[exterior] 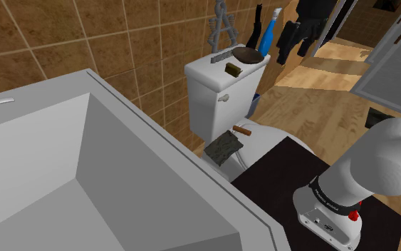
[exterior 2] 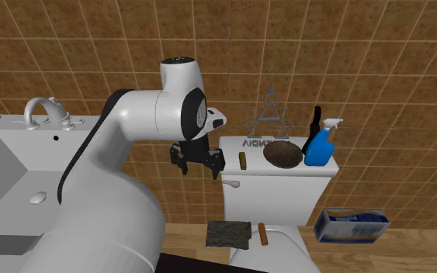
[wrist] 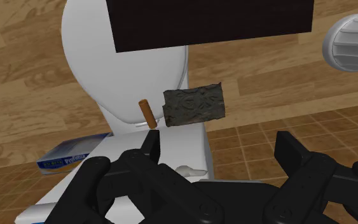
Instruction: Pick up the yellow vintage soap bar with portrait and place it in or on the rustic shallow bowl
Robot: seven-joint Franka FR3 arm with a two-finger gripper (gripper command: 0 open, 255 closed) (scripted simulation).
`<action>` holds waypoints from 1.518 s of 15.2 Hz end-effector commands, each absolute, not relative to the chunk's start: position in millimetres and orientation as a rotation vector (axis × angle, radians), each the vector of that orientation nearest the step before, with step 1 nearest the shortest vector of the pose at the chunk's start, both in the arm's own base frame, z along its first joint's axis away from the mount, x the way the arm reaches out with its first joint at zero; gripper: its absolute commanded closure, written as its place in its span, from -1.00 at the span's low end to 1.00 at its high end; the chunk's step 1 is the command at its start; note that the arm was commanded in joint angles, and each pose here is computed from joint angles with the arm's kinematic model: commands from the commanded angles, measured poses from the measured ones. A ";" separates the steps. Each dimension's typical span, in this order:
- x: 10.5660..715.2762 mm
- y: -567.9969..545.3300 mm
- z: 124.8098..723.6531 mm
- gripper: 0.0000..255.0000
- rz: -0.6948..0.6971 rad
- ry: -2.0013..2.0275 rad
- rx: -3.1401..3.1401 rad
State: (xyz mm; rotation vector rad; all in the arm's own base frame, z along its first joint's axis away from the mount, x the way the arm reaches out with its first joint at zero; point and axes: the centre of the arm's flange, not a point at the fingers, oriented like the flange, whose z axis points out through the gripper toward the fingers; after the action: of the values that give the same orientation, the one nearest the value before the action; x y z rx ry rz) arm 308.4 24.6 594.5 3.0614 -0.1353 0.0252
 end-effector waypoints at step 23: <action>531.8 -85.3 455.8 -1.00 0.087 0.245 3.067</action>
State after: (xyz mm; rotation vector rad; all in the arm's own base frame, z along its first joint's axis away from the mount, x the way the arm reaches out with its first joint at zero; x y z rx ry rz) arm 520.3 -79.9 463.0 3.0684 0.2253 0.0830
